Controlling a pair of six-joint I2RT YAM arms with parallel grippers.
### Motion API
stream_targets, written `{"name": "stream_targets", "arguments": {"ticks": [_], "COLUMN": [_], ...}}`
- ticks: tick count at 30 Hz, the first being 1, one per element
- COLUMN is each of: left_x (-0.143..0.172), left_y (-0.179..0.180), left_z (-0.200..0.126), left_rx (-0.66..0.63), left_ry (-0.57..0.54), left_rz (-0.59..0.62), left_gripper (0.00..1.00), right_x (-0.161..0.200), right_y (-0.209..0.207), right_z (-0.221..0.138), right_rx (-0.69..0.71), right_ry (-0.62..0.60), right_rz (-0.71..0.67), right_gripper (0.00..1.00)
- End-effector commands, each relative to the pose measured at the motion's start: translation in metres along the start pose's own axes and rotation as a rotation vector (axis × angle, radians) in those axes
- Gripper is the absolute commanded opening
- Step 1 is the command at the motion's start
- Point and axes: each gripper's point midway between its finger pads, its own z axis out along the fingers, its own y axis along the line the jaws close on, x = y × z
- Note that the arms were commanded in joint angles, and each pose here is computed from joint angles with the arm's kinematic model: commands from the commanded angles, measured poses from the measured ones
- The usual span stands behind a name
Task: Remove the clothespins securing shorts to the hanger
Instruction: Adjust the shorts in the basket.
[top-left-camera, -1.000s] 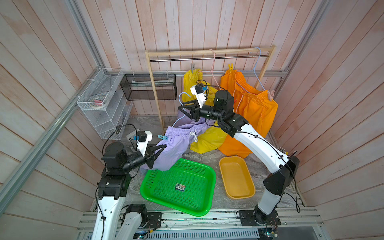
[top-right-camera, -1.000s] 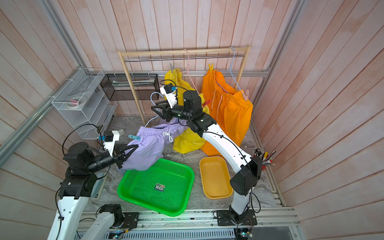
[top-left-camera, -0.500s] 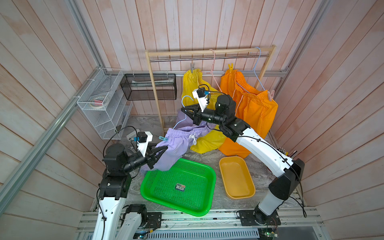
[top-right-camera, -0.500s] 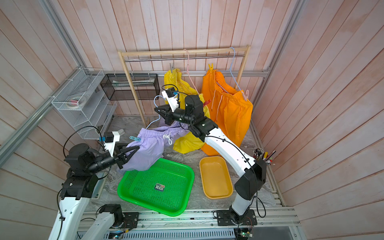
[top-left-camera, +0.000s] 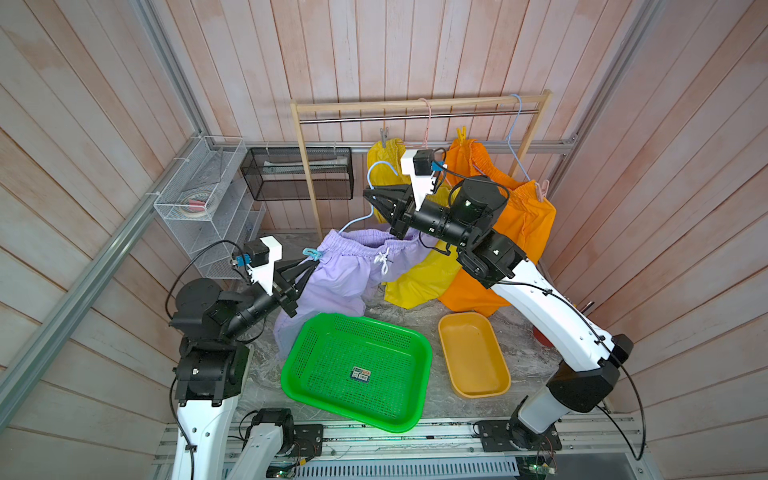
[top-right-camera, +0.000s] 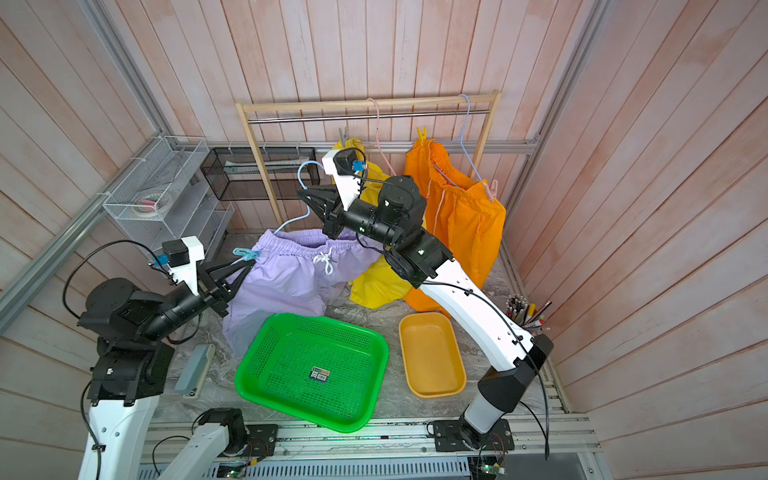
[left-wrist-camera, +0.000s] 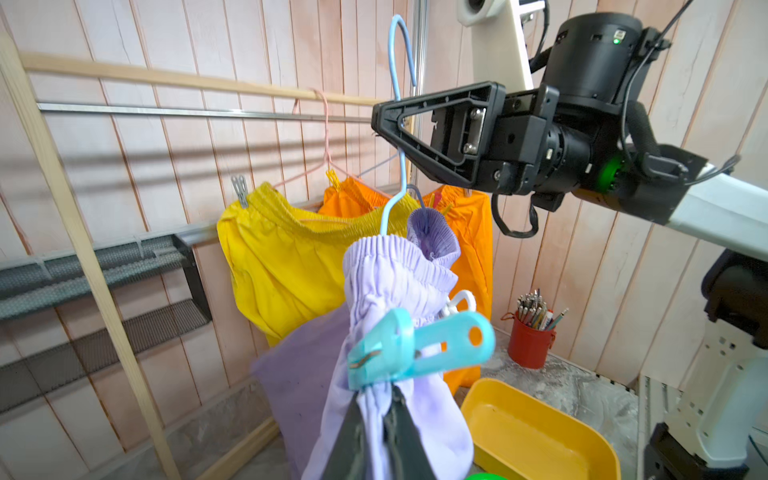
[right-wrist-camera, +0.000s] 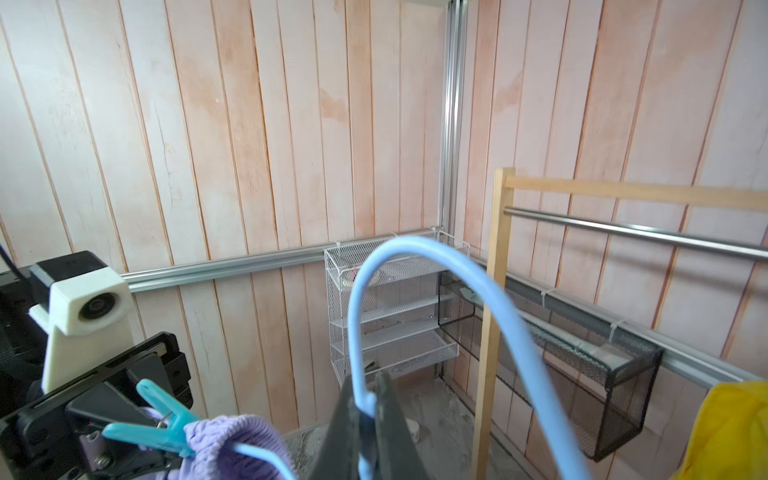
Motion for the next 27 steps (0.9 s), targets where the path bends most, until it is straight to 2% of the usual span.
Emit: {"name": "stream_targets", "arguments": {"ticks": [1,6,12,20,27], "left_x": [-0.050,-0.084,-0.109,-0.121,-0.120], "left_y": [-0.006,-0.014,-0.021,-0.025,-0.021], "left_z": [-0.004,-0.012,-0.020,-0.030,-0.037], "left_rx": [-0.006,-0.010,-0.016,-0.064,-0.130], "left_ry": [-0.114,-0.181,-0.231,-0.239,-0.226], "left_rz": [0.092,0.158,0.183,0.254,0.296], "left_gripper": [0.12,0.13,0.13,0.12,0.13], "right_x": [-0.017,-0.033,-0.046,-0.051,-0.055], "right_y": [0.057,0.086,0.114,0.166,0.192], "right_z": [-0.002,0.001,0.005,0.014,0.025], "right_rx": [-0.132,-0.163,-0.203,-0.253,-0.266], "right_ry": [0.009,-0.009,-0.032,-0.059,-0.092], "right_rz": [-0.037,-0.099,-0.164,-0.267,-0.259], "right_gripper": [0.00,0.00,0.00,0.00,0.00]}}
